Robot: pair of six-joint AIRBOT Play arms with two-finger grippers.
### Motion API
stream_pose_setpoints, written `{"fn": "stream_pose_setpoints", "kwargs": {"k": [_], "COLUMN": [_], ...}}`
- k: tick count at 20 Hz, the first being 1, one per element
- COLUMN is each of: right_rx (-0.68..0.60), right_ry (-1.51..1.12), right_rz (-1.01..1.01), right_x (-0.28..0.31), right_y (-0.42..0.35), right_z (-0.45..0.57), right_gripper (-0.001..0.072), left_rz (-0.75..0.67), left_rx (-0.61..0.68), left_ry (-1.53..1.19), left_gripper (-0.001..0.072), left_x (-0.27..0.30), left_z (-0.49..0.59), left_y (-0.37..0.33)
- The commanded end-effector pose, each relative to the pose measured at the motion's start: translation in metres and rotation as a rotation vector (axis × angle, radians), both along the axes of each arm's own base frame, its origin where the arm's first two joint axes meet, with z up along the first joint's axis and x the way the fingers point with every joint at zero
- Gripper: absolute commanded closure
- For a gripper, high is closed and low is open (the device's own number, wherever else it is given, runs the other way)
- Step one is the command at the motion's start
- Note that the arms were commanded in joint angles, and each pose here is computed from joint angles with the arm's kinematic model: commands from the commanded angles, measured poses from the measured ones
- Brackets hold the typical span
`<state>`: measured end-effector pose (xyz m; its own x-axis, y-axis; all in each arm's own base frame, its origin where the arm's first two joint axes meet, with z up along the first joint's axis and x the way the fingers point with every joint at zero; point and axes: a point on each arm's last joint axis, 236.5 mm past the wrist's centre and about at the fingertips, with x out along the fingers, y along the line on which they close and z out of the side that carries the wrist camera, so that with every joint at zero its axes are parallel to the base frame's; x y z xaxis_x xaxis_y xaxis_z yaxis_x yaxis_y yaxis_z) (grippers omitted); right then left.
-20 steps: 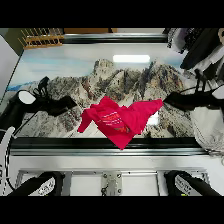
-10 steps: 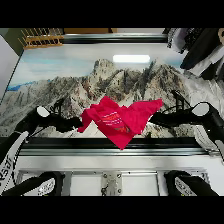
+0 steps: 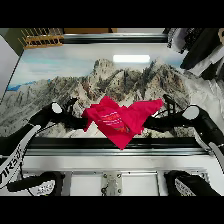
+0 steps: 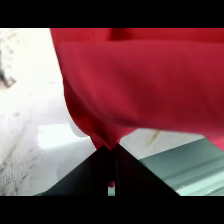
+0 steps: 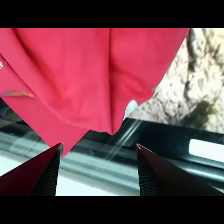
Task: Fold the clothes and pants, and hang the long-sleeved shirts on hangers.
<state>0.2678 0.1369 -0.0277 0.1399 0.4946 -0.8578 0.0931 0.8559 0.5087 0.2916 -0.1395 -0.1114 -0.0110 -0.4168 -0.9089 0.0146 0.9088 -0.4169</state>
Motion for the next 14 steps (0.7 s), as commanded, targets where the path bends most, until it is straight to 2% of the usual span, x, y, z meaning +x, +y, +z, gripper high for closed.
{"fn": "stream_pose_setpoints", "kwargs": {"k": [1, 5, 14], "right_rx": [-0.033, -0.043, 0.014], "right_ry": [0.097, 0.120, 0.090], "right_rz": [-0.037, -0.044, -0.174], "right_x": [-0.028, -0.053, -0.031], "right_y": [0.023, 0.057, 0.107], "right_z": [-0.025, -0.049, -0.087], "right_gripper": [0.0225, 0.0224, 0.0224], "left_rz": [0.019, 0.053, 0.037], "left_rx": [-0.008, -0.014, -0.016], "left_ry": [-0.063, -0.116, -0.123], "left_gripper": [0.0700, 0.0700, 0.0699], "left_x": [0.013, 0.022, 0.020], "left_z": [0.019, 0.037, 0.039], "left_y": [0.002, 0.012, 0.006]}}
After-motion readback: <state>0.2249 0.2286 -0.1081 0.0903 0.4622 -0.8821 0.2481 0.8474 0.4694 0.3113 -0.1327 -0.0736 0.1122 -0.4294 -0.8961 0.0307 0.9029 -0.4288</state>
